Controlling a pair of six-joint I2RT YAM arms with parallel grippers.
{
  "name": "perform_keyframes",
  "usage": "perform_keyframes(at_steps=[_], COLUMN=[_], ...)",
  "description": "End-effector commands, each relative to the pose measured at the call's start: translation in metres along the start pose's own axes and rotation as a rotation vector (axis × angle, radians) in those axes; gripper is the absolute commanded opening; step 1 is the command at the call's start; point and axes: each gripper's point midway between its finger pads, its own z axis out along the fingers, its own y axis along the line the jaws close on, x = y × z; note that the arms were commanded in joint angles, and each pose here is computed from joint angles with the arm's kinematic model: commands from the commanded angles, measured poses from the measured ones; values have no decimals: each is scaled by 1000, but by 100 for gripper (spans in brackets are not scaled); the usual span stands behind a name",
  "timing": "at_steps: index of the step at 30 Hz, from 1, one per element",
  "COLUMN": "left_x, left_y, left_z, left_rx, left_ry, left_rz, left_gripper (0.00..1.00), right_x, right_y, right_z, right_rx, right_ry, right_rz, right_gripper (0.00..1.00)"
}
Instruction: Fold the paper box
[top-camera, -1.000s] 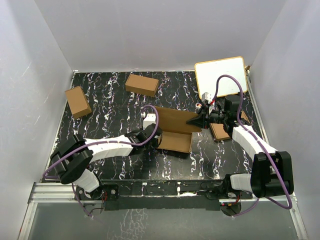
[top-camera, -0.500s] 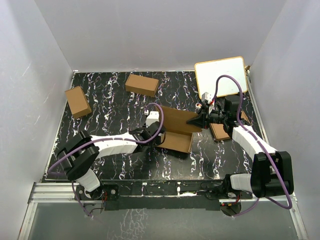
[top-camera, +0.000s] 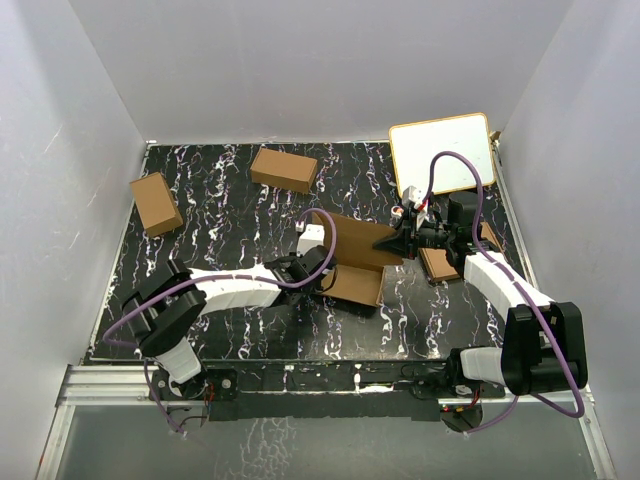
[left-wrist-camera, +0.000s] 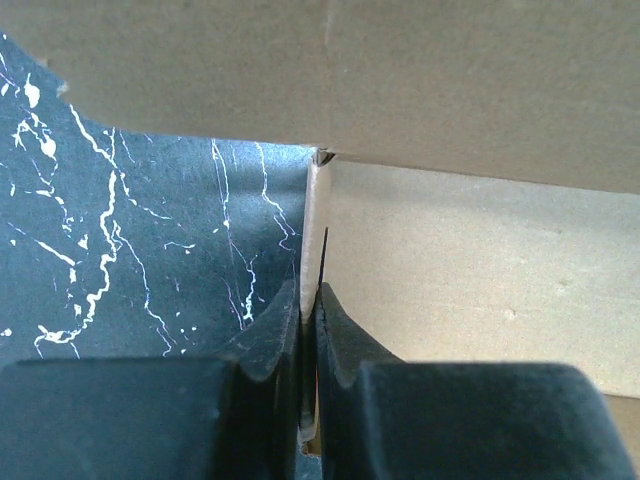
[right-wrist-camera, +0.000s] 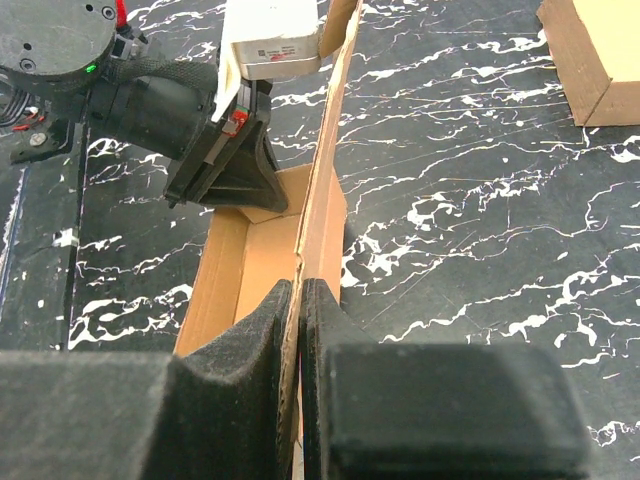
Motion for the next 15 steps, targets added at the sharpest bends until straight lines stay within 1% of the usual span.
perform_keyframes(at_steps=[1, 2, 5, 12, 15], left_x=[-4, -8, -21, -46, -53], left_y=[15, 12, 5, -7, -12], left_z=[-5, -8, -15, -41, -57], left_rx=[-50, -37, 5, 112, 192], left_ry=[1, -8, -34, -98, -133], left_rz=[70, 60, 33, -45, -72], left_gripper=[7, 14, 27, 46, 54], right_x=[-20, -20, -20, -20, -19], right_y=[10, 10, 10, 9, 8], right_z=[1, 1, 1, 1, 1], right_rx=[-62, -63, -64, -64, -67], right_ry=[-50, -50, -50, -49, -48], right_rz=[-115, -114, -113, -110, -99], right_gripper=[8, 8, 8, 8, 8])
